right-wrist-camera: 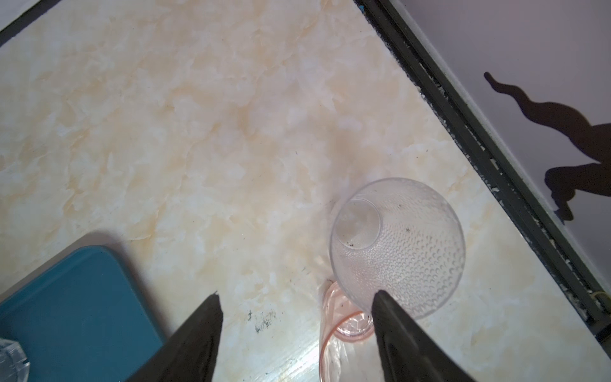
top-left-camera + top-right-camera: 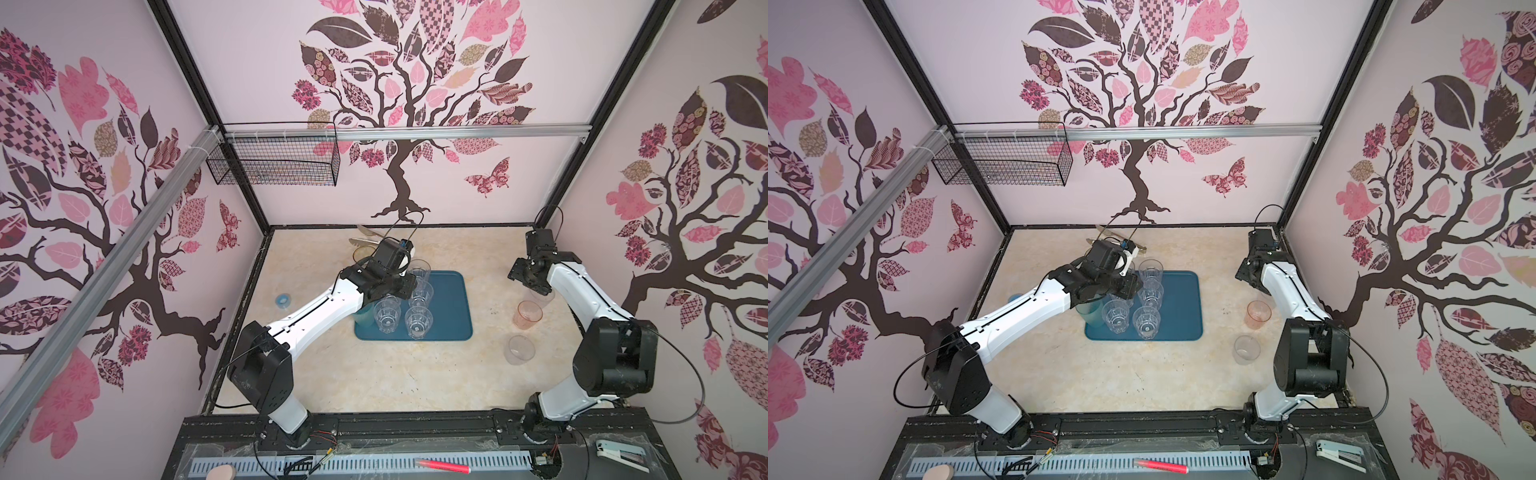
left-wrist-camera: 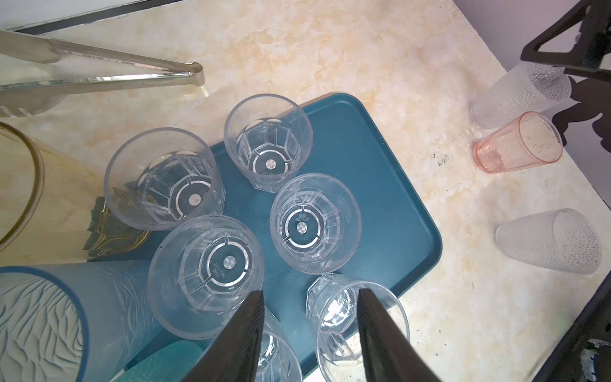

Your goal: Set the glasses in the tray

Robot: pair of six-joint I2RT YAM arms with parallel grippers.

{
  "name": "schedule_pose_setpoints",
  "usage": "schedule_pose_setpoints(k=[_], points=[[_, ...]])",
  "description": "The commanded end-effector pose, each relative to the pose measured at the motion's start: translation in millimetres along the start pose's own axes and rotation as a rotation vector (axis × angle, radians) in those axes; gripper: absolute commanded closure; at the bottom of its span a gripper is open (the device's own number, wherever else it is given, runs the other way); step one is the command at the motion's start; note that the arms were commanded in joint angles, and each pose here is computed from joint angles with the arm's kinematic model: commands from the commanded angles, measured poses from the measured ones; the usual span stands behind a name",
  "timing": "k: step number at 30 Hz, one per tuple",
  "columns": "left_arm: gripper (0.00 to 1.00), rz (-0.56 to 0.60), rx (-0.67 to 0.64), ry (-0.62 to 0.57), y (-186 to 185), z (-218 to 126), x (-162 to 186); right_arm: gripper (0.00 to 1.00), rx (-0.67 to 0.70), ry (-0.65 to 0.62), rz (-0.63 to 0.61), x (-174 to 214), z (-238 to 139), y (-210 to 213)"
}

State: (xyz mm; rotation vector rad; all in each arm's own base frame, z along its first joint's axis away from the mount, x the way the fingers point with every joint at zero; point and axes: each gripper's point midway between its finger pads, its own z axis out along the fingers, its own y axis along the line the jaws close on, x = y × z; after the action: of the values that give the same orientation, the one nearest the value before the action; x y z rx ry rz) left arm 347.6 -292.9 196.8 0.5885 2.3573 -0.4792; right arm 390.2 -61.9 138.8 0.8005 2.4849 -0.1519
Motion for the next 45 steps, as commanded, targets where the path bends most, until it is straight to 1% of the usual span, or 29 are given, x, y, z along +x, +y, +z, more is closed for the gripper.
schedule_pose_setpoints(k=[1, 4, 19, 27, 33, 38, 41, 45], points=[[0.5, 0.007, 0.003, -0.001, 1, -1, 6, 0.29, 0.029, -0.011, 0.001, -11, 11, 0], [0.51, 0.006, 0.001, -0.007, 2, -1, 6, 0.33, 0.039, 0.019, -0.002, -5, 22, -1], [0.5, 0.006, -0.004, -0.004, 3, 0, 8, 0.53, 0.068, 0.043, -0.003, 5, 46, -9], [0.51, 0.005, 0.001, -0.004, 2, 0, 7, 0.58, 0.067, 0.059, 0.005, 8, 55, -8], [0.51, 0.006, -0.003, -0.002, 2, -1, 7, 0.65, 0.08, 0.068, -0.004, 9, 61, -9], [0.51, 0.012, -0.013, -0.003, 4, -2, 5, 0.74, 0.102, 0.078, -0.02, 7, 64, -10], [0.51, 0.018, -0.028, -0.004, 6, -3, 5, 0.8, 0.096, 0.064, -0.017, 4, 61, -9], [0.51, 0.021, -0.052, -0.003, 11, -5, 6, 0.87, 0.082, 0.056, -0.014, 0, 57, -7]])
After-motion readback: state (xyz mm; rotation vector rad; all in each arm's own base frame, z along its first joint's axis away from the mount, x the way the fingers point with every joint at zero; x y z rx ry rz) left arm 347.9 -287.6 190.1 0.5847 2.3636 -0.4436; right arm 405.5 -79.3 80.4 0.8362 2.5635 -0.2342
